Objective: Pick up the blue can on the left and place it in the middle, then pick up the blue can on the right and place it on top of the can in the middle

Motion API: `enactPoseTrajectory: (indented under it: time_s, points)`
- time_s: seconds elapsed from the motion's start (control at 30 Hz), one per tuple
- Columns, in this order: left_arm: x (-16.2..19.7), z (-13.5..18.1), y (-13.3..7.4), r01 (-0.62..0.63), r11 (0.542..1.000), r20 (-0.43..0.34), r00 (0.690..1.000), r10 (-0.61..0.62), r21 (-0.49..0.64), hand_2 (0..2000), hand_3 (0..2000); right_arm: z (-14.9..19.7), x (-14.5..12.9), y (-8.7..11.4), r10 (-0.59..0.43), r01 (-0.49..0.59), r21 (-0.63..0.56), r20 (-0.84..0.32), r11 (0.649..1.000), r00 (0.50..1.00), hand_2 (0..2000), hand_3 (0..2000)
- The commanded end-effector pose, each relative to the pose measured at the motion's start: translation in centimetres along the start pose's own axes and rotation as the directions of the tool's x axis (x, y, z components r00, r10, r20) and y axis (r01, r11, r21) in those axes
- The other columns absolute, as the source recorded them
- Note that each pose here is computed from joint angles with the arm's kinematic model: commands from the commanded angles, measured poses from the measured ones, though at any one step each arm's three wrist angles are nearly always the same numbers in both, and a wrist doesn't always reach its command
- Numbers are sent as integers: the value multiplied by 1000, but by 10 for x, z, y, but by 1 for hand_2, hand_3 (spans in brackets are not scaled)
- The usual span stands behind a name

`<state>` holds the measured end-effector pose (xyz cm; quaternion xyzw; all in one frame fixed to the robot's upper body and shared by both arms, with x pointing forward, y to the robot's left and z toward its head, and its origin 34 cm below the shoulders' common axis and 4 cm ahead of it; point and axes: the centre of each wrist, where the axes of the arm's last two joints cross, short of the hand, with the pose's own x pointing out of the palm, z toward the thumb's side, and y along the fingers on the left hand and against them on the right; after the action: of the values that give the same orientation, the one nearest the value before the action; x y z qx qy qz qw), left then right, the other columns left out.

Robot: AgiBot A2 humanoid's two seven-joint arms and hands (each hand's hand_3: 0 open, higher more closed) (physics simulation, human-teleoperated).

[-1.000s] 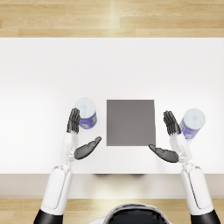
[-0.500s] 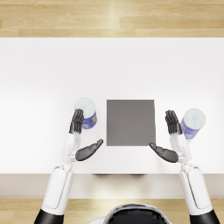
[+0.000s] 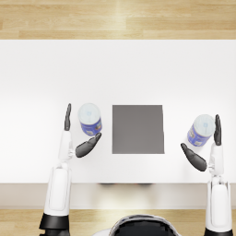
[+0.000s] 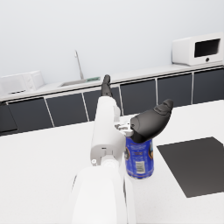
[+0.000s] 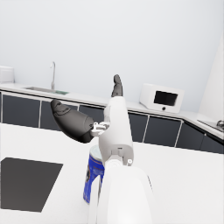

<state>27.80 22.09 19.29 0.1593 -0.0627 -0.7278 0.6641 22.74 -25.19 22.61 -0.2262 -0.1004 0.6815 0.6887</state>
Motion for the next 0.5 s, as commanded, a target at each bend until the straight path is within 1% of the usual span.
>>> enactPoseTrajectory:
  time_s: [0.03,0.1,0.27,0.4,0.5]
  points:
    - [-2,-22,11,-15,997,6,1000,15,-82,0,0,-12,-16,2,-61,62,48,-20,997,998,0,0]
    - [2,-32,14,-7,993,10,1000,9,-120,0,0,-23,-18,3,-71,73,91,-22,993,997,0,0]
    - [10,-63,17,5,972,19,1000,-1,-236,0,0,-54,-10,12,-50,50,213,-7,976,999,0,0]
    - [12,-73,20,1,962,29,1000,7,-274,0,0,-70,-14,13,-74,73,267,-7,961,997,0,0]
    - [16,-80,21,8,953,35,999,3,-301,0,0,-86,-16,14,-89,86,322,-5,943,996,0,0]
